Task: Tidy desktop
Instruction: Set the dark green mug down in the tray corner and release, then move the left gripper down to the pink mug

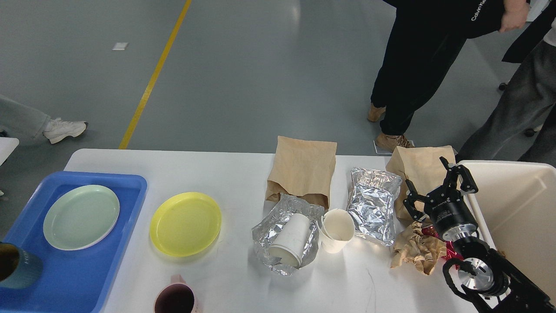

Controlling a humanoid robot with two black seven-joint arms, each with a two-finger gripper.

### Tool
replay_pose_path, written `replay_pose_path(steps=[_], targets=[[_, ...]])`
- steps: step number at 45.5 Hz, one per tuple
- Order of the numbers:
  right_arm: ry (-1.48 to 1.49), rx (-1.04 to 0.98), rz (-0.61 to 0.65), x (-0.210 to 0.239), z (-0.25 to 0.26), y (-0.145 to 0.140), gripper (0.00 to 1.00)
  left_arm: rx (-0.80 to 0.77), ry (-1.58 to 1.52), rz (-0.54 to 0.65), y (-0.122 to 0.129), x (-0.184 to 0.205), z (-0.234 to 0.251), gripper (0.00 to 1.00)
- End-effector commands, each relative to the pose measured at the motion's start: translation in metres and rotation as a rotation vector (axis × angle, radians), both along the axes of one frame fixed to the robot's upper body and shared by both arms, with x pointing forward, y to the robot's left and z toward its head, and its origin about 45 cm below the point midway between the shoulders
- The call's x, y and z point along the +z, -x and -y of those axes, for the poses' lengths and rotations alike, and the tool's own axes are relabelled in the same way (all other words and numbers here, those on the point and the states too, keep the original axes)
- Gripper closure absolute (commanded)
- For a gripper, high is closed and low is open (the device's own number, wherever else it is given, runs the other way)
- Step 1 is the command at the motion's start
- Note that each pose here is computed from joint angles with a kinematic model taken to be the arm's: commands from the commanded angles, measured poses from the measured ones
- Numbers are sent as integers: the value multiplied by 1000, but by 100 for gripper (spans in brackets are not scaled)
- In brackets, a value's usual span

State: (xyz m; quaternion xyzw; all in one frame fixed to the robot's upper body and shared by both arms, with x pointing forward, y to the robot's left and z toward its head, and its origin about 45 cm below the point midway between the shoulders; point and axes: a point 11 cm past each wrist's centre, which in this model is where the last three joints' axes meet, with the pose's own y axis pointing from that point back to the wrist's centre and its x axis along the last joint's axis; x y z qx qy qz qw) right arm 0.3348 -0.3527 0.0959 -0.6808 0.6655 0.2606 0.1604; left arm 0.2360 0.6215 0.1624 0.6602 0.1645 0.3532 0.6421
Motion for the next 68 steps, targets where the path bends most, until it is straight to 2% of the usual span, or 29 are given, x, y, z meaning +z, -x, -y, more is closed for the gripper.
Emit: replay_pose_path(steps=[1, 13, 18, 25, 32, 33, 38, 44, 52, 59, 68], targets=[[1, 0, 0, 0, 1, 0, 0, 26, 8, 10, 2, 2, -3, 8], [0, 0, 0, 0, 0, 0, 0, 46, 34, -16, 9, 13, -1, 6], [1, 1, 0, 0, 0, 0, 0, 30, 36, -28, 1, 30, 5, 6], [0, 0, 0, 0, 0, 0, 0, -21, 52, 14, -34, 65, 26, 4], [1, 0, 0, 0, 1, 0, 0, -49, 58, 71, -70, 120, 49, 4], [1, 0, 0, 0, 1, 0, 0, -71, 20, 73, -85, 143, 57, 4], [1, 0, 0, 0, 1, 0, 0, -174, -73, 29, -121, 188, 98, 4], [1, 0, 0, 0, 1, 0, 0, -336, -116, -35, -147, 226, 178, 4], [3, 0, 0, 0, 1, 0, 0, -515, -66, -22, -141, 257, 290, 4], [1, 0, 0, 0, 1, 0, 0, -585, -55, -25, -114, 260, 359, 4], [1, 0, 0, 0, 1, 0, 0, -660, -29, -23, -73, 258, 400, 4]])
